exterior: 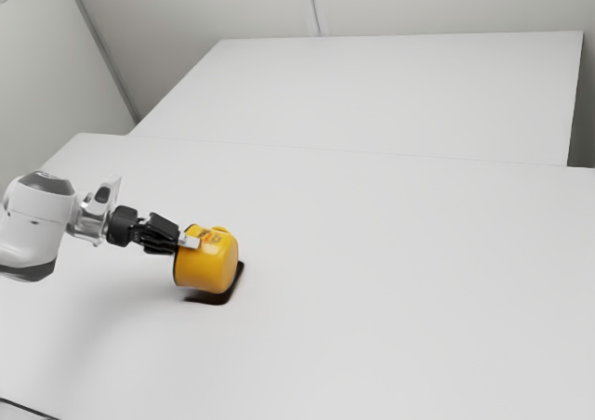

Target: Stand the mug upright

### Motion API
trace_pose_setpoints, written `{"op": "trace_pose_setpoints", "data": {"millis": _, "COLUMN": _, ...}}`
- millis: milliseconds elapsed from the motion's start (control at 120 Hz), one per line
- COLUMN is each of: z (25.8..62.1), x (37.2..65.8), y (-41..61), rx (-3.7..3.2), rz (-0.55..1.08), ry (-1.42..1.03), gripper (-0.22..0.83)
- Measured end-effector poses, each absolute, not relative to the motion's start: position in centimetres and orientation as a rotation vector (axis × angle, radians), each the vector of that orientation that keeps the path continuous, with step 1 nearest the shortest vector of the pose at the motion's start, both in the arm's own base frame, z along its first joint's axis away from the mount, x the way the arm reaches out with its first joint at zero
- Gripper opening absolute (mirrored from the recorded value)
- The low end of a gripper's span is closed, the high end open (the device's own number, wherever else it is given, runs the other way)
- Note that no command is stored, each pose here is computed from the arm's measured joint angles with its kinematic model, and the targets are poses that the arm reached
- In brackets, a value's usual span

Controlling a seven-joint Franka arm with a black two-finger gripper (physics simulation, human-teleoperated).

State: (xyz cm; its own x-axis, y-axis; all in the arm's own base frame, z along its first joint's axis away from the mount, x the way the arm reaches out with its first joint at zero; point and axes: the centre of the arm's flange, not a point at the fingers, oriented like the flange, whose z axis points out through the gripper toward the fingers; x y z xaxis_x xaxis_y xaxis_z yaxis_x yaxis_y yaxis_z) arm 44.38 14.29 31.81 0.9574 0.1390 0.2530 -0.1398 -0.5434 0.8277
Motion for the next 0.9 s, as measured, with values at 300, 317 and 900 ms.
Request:
{"op": "trace_pose_setpoints", "data": {"millis": 300, "z": 33.6, "x": 44.5, "y": 14.2, "rx": 2.129, "rz": 0.444, "ry": -0.103, "gripper": -0.14}}
{"op": "trace_pose_setpoints", "data": {"millis": 317, "z": 33.9, "x": 44.5, "y": 14.1, "rx": 2.131, "rz": 0.452, "ry": -0.111, "gripper": -0.14}}
{"op": "trace_pose_setpoints", "data": {"millis": 900, "z": 48.4, "x": 45.6, "y": 2.2, "rx": 2.681, "rz": 0.186, "ry": -0.864, "gripper": -0.17}}
